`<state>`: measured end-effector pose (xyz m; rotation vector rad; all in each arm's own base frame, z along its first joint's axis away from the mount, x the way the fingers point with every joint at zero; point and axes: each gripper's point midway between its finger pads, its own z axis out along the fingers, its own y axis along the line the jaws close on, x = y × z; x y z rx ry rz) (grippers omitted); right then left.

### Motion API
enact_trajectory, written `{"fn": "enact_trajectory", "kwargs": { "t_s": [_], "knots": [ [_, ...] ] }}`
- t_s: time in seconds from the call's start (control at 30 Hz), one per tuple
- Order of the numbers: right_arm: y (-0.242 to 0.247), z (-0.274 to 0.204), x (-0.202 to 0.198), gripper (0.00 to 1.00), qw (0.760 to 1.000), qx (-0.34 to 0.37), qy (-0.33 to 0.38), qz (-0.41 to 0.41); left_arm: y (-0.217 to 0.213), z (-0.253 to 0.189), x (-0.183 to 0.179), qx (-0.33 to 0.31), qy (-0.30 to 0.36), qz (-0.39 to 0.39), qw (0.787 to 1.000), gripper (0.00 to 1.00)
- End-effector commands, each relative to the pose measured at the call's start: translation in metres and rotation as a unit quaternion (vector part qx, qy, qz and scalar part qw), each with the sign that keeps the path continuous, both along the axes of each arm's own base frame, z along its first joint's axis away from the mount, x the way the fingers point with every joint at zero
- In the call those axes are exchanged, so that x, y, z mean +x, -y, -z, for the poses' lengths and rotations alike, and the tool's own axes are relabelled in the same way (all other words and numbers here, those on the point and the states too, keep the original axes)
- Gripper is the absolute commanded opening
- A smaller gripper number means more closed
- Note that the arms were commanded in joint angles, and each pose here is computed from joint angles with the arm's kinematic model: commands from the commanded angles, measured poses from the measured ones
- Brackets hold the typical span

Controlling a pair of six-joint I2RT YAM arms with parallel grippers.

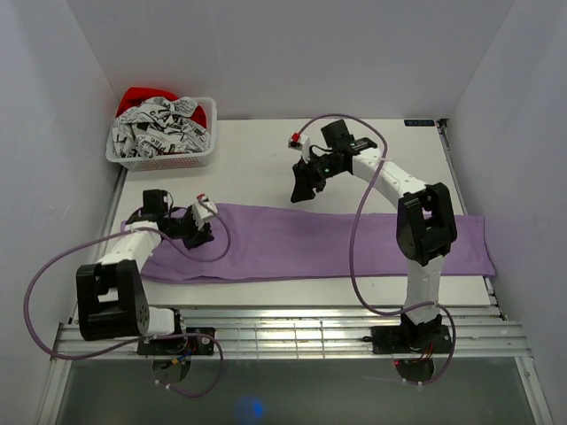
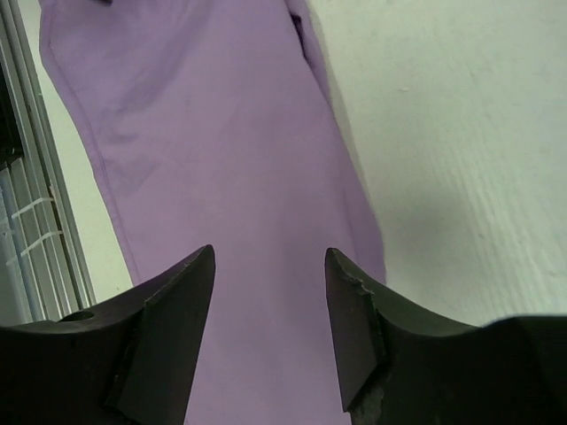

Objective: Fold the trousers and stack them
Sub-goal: Fold the trousers

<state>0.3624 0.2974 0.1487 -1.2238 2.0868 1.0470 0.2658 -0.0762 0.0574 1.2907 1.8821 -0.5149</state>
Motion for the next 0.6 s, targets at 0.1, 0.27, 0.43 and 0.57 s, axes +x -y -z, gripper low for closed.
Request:
{"fn": "enact_trajectory", "kwargs": {
  "t_s": [0.1,0.27,0.43,0.57],
  "knots": [
    [-0.037,0.026,-0.032,0.52,0.998,0.010,-0.039,-0.051,0.000,-0.043,0.068,-0.057,-0.058,-0.034,0.996,0.44],
    [-0.027,0.055,-0.070,0.51,0.996,-0.019,-0.063,-0.061,0.001,-0.048,0.045,-0.037,-0.065,0.033,0.997,0.47],
    [0.005,0.092,-0.093,0.43,0.993,-0.081,-0.078,-0.033,-0.015,-0.046,-0.009,0.054,-0.050,0.082,0.994,0.51],
    [0.019,0.111,-0.099,0.40,0.990,-0.115,-0.085,-0.013,-0.018,-0.041,-0.039,0.078,-0.046,0.084,0.992,0.55]
  ]
}}
